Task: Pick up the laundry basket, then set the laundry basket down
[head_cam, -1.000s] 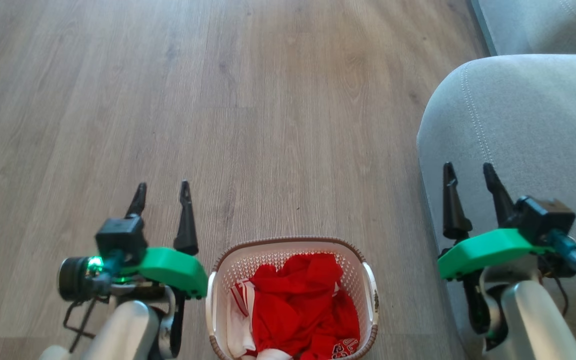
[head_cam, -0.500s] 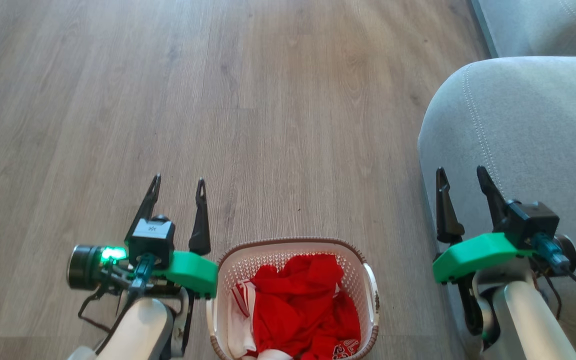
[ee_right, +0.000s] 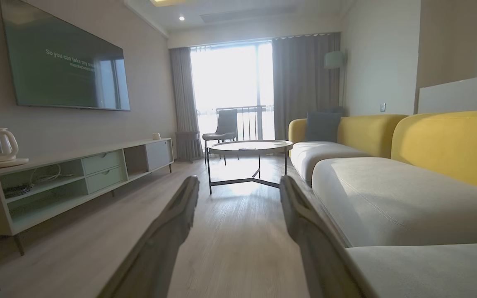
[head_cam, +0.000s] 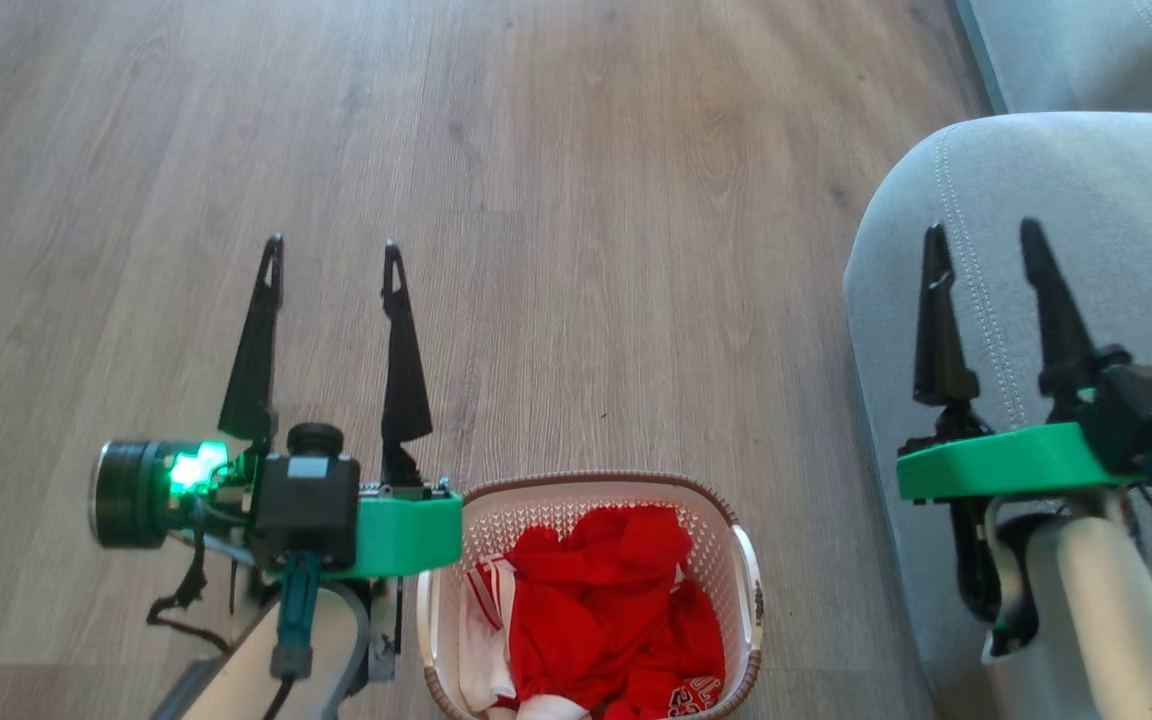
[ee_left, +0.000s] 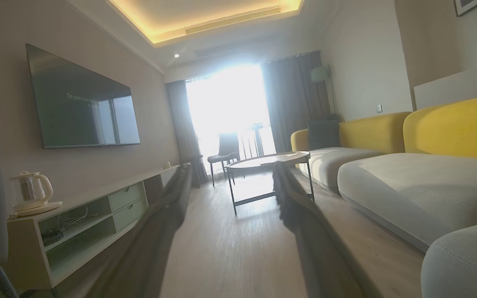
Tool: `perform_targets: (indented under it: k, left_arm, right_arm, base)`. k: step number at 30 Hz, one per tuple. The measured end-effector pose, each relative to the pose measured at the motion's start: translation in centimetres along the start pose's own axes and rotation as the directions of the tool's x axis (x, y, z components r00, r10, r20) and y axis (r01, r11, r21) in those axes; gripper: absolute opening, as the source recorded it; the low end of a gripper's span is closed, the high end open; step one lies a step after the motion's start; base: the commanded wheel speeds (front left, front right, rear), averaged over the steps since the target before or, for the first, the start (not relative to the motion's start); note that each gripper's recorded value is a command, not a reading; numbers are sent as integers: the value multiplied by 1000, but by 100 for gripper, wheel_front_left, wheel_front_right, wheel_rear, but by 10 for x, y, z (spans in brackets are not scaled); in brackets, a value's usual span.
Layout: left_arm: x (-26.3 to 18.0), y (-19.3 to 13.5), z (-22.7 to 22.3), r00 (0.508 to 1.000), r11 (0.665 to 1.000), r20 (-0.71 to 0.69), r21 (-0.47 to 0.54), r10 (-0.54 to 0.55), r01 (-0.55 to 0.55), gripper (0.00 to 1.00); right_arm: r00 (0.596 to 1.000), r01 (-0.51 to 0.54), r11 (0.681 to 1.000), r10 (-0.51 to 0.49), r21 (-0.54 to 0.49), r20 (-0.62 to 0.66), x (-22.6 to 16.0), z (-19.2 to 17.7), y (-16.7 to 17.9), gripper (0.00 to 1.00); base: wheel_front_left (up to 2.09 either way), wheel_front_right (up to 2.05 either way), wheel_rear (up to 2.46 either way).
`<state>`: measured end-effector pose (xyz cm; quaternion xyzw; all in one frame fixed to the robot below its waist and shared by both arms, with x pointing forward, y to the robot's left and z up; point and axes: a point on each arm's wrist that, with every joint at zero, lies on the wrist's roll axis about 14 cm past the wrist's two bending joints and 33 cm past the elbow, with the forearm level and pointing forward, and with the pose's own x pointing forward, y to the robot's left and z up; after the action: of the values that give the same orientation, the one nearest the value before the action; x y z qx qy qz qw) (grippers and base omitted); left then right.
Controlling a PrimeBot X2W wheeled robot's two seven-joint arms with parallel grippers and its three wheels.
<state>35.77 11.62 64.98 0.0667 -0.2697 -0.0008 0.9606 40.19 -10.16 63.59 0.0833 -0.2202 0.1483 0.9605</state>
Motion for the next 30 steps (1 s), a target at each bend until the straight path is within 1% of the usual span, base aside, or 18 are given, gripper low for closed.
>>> perform_targets:
  k: [3,5,7,9,11,13,18,19,21,24,30]
  left_arm:
    - [2,0,14,998,1000,58,7,2,-2,100]
    - [2,1,16,998,1000,62,4,7,-7,100]
    - [2,-1,14,999,1000,47,-24,-5,6,100]
    - [2,-3,5,1000,997,4,-79,-13,13,100]
    - [-4,-5,-16,996,988,-78,-153,-37,25,100]
    - [-14,-9,-36,987,980,-148,-197,-70,40,100]
    - [-25,-9,-64,967,969,-231,-239,-112,55,100]
    - [-27,-9,-70,961,968,-248,-246,-119,56,100]
    - [-31,-10,-77,955,967,-267,-248,-127,59,100]
    - [-36,-9,-85,947,967,-293,-248,-133,59,100]
    - [-54,-14,-108,914,960,-370,-272,-167,65,100]
  right_arm:
    - [999,-9,1000,10,-26,44,3,13,2,100]
    - [999,-10,999,12,-32,49,3,13,2,100]
    - [999,-8,999,9,-31,40,2,10,1,100]
    - [1000,-2,1000,3,-29,10,0,1,-1,100]
    - [1000,6,1000,-6,-26,-28,-4,-10,-3,100]
    - [998,12,1000,-13,-17,-60,-7,-20,-4,100]
    - [992,22,1000,-22,-1,-126,-14,-41,-6,100]
    - [986,19,1000,-18,4,-163,-18,-53,-4,100]
    - [981,15,1000,-13,9,-194,-21,-62,-2,100]
    - [976,20,1000,-17,11,-218,-25,-69,-3,100]
    - [962,24,1000,-19,14,-273,-33,-85,-3,100]
  base:
    - [0,0,0]
    - [0,0,0]
    - [0,0,0]
    - [0,0,0]
    - [0,0,0]
    - [0,0,0]
    - [0,0,0]
    - [0,0,0]
    - [0,0,0]
    - [0,0,0]
    - [0,0,0]
